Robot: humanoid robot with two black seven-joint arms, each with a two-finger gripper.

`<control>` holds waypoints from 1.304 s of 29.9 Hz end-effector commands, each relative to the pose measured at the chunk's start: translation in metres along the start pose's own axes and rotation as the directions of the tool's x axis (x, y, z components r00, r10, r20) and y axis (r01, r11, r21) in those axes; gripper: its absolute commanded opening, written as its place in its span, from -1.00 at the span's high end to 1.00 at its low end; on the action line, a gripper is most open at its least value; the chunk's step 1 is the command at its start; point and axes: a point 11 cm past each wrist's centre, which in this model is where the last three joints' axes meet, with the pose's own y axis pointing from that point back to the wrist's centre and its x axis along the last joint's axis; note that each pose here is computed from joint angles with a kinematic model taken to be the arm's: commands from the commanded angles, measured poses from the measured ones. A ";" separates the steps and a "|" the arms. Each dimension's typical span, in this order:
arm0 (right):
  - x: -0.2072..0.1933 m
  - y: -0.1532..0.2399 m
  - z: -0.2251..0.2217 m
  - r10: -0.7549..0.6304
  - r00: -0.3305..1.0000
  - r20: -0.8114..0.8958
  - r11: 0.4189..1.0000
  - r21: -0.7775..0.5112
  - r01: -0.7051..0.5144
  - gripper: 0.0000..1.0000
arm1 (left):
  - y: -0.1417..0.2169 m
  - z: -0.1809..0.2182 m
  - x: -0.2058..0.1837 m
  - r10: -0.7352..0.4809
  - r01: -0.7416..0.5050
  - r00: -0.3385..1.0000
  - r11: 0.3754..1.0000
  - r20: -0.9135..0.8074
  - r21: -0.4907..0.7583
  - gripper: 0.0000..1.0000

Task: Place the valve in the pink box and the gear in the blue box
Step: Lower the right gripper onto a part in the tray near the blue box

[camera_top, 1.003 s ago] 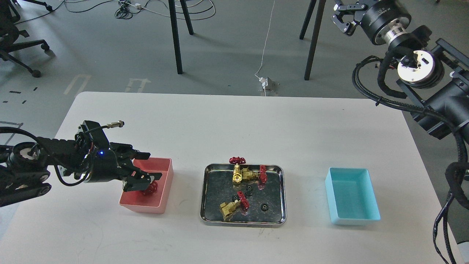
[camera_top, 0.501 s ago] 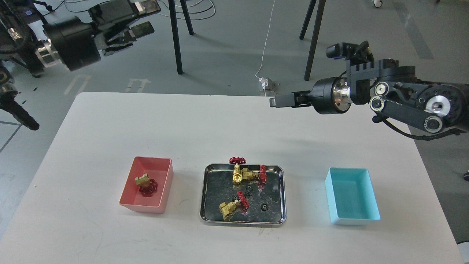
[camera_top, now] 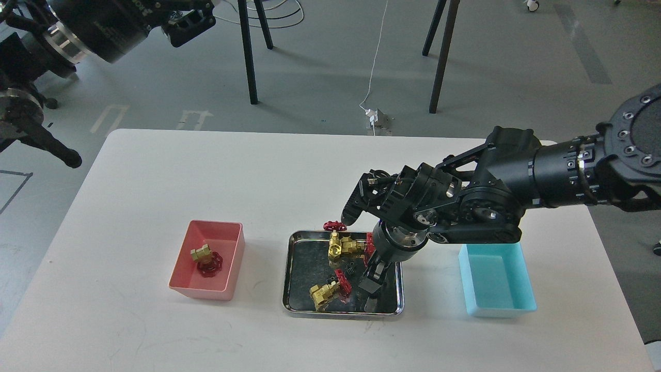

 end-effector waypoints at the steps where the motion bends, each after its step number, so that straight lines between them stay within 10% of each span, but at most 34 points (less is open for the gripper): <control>1: -0.002 -0.006 0.016 0.005 0.999 0.033 0.999 -0.039 -0.004 -0.22 | 0.002 -0.004 0.000 0.004 -0.004 1.000 1.000 -0.008 0.006 -0.98; 39: -0.028 -0.028 -0.006 -0.052 0.992 0.113 0.997 0.065 0.045 -0.12 | 0.002 -0.045 -0.015 -0.003 0.007 0.995 0.999 -0.102 0.037 -0.98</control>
